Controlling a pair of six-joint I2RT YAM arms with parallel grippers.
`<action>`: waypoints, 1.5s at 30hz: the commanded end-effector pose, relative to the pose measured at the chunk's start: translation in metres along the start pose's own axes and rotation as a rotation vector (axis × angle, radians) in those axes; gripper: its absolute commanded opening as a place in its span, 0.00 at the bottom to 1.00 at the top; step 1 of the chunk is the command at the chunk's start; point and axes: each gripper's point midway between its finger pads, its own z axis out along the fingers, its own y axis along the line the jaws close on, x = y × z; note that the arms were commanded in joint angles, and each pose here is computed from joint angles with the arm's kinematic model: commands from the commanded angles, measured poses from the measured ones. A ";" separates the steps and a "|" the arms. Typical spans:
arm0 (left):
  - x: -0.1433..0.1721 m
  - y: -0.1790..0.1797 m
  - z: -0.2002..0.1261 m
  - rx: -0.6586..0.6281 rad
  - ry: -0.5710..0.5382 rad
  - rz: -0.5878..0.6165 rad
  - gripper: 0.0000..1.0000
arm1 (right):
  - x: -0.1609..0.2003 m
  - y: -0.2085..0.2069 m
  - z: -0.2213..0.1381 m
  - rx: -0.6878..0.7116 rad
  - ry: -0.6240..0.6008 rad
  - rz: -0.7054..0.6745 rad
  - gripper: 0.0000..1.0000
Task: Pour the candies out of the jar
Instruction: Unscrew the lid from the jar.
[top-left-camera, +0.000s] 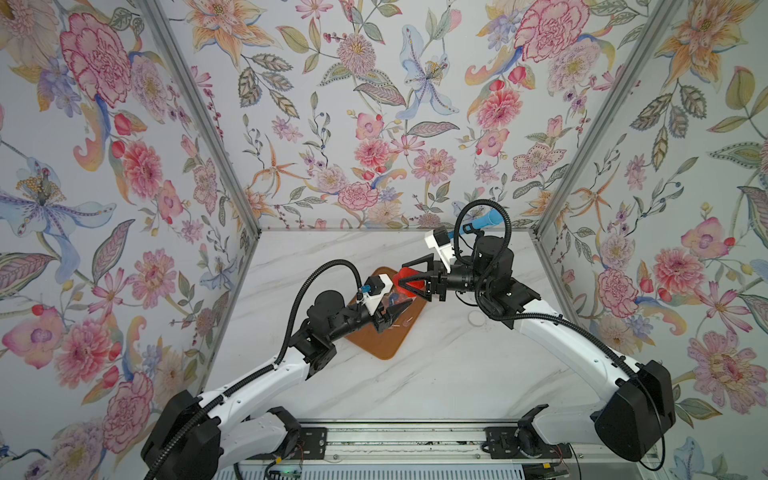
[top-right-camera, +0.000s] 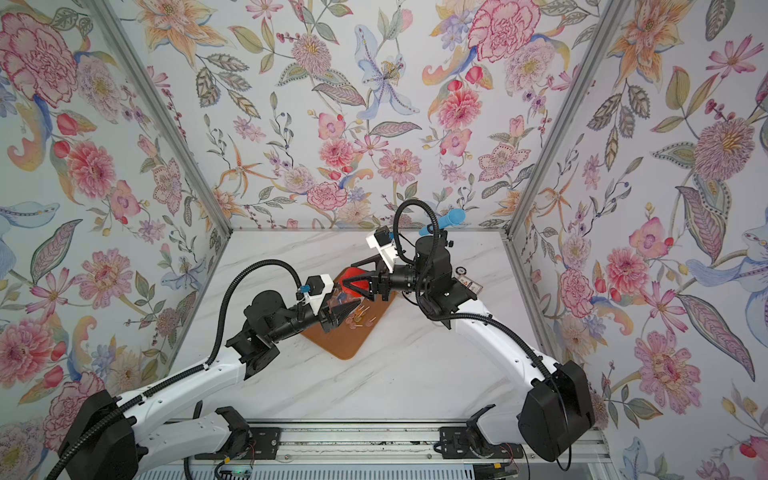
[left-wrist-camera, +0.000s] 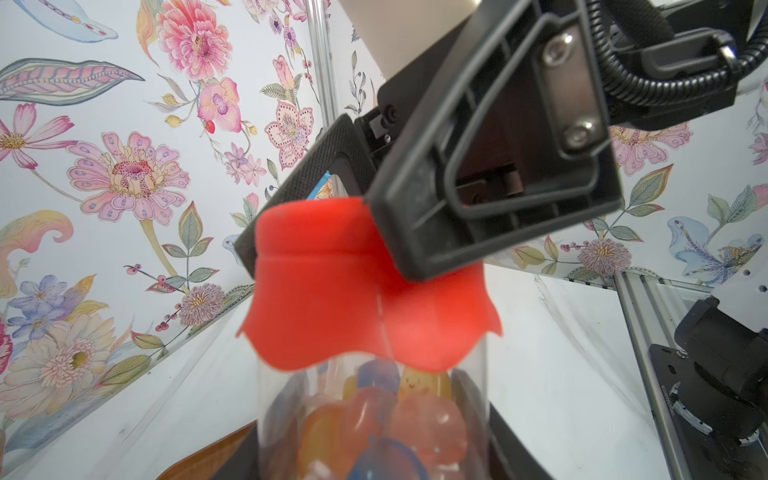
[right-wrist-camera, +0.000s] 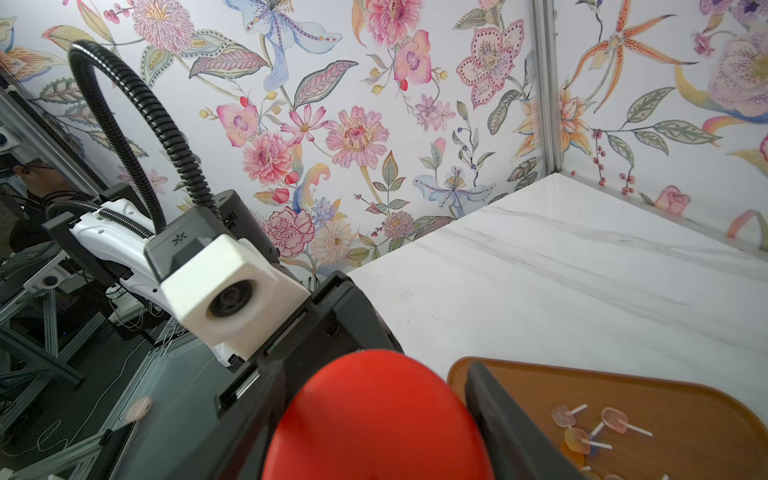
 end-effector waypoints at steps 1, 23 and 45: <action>-0.035 -0.012 0.001 0.069 -0.100 0.062 0.00 | -0.016 0.009 0.003 -0.008 -0.019 0.022 0.63; 0.004 0.049 -0.005 -0.342 0.063 0.120 0.00 | -0.020 -0.045 0.013 0.444 -0.116 0.178 0.97; -0.009 0.028 -0.006 -0.243 0.003 0.136 0.00 | -0.017 -0.026 0.029 0.294 -0.065 0.080 0.46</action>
